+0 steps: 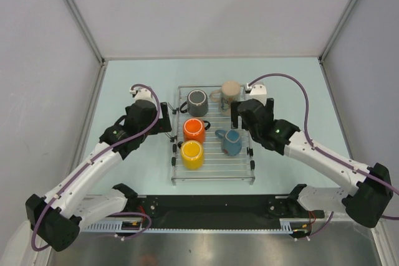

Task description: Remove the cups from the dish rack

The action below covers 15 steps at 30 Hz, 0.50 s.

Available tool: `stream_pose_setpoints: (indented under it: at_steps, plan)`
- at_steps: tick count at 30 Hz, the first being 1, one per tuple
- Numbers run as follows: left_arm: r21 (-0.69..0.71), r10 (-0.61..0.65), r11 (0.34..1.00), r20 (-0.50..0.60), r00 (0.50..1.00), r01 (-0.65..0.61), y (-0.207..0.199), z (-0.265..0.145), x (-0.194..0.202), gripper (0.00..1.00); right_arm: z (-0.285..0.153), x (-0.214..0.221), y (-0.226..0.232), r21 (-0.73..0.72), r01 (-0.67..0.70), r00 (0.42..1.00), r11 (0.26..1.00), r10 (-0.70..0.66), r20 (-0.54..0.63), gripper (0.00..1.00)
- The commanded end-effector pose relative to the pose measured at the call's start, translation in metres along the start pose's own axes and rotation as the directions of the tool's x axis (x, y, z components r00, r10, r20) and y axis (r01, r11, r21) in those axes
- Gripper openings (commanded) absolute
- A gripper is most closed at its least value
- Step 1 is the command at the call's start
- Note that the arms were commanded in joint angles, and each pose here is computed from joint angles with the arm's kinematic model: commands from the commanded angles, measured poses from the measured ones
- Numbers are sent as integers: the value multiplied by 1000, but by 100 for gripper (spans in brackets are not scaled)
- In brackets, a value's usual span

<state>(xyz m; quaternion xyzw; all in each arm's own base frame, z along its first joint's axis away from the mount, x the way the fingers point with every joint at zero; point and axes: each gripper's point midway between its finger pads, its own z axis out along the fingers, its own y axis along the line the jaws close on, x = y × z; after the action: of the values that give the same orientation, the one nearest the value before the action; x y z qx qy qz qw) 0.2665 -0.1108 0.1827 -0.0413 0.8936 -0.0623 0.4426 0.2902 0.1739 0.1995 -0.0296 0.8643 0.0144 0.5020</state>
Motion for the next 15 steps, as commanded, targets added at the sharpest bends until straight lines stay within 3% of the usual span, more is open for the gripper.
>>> stream_pose_setpoints:
  at_steps: [1,15]
  plan:
    - [1,-15,1000,29,999,15,-1,-1,-7,100,-2,-16,29,-91,-67,997,994,69,19,100]
    - [10,-25,1000,8,1000,25,-1,0,0,100,-6,43,72,-101,16,998,995,-22,-59,100]
